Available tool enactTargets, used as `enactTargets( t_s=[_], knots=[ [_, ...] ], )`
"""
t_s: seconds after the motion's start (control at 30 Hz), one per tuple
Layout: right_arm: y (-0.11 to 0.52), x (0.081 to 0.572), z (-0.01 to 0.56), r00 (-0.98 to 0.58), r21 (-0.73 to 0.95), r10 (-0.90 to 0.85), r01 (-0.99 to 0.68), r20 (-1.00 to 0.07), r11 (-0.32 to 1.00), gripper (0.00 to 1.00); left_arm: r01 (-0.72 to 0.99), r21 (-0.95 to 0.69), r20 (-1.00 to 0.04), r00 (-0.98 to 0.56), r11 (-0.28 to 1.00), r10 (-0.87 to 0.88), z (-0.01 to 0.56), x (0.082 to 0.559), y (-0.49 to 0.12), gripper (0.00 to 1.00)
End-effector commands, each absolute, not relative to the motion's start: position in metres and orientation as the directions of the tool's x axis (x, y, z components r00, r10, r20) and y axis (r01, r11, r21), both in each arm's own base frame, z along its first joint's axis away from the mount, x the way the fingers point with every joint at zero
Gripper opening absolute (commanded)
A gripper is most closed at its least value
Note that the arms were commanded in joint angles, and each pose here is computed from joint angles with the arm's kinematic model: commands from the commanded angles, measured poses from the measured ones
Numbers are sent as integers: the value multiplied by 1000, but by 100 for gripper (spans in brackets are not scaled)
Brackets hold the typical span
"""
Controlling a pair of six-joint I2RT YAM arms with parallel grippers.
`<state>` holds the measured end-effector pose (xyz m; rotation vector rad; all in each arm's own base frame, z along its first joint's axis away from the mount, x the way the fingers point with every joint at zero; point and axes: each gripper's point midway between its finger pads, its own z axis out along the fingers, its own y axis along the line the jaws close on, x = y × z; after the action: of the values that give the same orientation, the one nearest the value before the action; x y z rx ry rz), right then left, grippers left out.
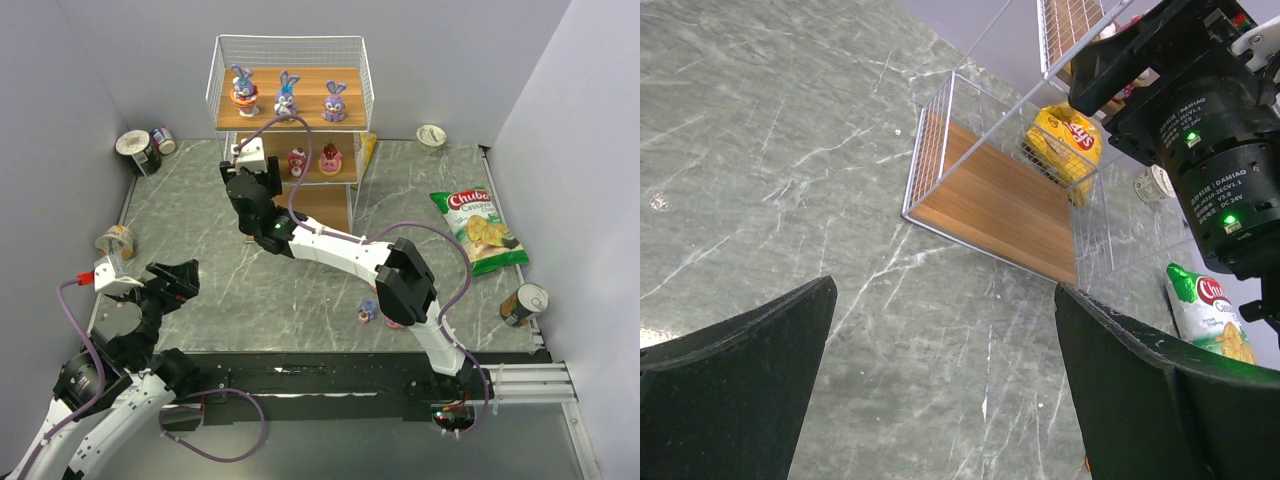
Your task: Place and organize the plastic toys onto the shelf
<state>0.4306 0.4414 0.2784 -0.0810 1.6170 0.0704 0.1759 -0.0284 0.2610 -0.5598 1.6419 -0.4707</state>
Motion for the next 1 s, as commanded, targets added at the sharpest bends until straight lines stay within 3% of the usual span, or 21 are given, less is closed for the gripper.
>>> enactTargets(
  t_s=[0.0,0.73,0.83,0.9,0.97],
  knots=[
    [432,419,311,6,24,24,-80,-1000,997,77,-94,-611,-782,-87,786,-618,269,175,-26,96],
    [396,338,361,93,37,48,-110,-995,993,82,-109,-613,-779,-82,783,-621,268,175,-24,96],
    [373,313,365,79,25,33,-110,-996,994,82,-110,-611,-780,-85,784,-620,267,175,-24,96],
    [355,296,338,16,-34,-33,-105,-999,994,83,-107,-609,-782,-88,786,-618,267,176,-25,96],
    [330,280,333,-64,77,70,-118,-996,990,84,-102,-605,-785,-93,790,-613,267,176,-26,96]
  ],
)
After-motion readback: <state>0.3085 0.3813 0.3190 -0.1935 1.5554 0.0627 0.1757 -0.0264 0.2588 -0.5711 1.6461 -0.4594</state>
